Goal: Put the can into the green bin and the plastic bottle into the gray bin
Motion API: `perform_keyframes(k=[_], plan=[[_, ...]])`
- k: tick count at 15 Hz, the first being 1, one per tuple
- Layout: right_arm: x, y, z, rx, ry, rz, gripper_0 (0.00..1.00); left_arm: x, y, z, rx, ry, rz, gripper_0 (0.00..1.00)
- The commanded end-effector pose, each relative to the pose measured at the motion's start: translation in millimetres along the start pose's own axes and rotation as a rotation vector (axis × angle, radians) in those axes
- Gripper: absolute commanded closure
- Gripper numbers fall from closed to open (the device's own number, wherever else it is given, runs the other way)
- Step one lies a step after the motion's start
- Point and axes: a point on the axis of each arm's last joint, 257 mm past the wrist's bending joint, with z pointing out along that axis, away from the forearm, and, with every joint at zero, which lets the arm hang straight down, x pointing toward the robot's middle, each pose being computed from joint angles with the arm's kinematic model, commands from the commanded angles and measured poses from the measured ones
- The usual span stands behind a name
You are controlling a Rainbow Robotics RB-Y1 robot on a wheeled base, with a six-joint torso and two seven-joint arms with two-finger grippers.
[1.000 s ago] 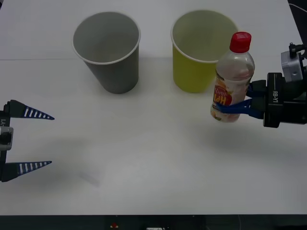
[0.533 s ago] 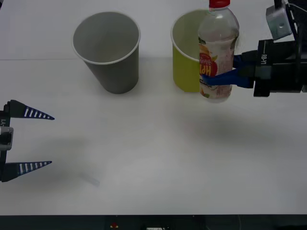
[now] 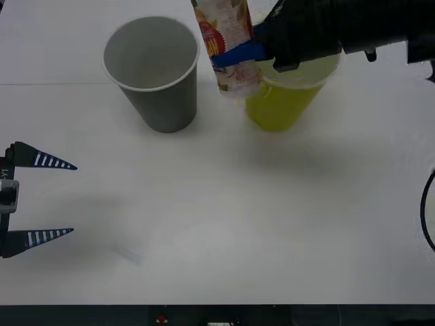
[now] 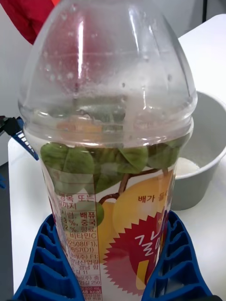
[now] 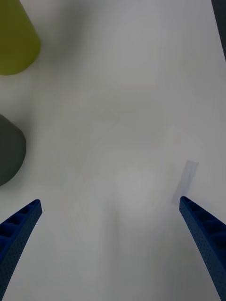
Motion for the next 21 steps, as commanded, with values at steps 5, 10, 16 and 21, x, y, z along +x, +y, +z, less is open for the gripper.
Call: perform_keyframes(k=[5,10,16,21], plan=[[-55,-26.4,83,0.043,0.09,0.008,1.0,0,0.0,0,0.0,0.0,0.0,0.0],[-74,-19.2,131,0.052,0.099,0.012,1.0,0,0.0,0,0.0,0.0,0.0,0.0],[-71,-15.2,167,0.086,0.071,-0.023,1.0,0,0.0,0,0.0,0.0,0.0,0.0],[-74,-27.2,178,0.132,0.029,-0.063,0.92,0,0.0,0,0.0,0.0,0.0,0.0]])
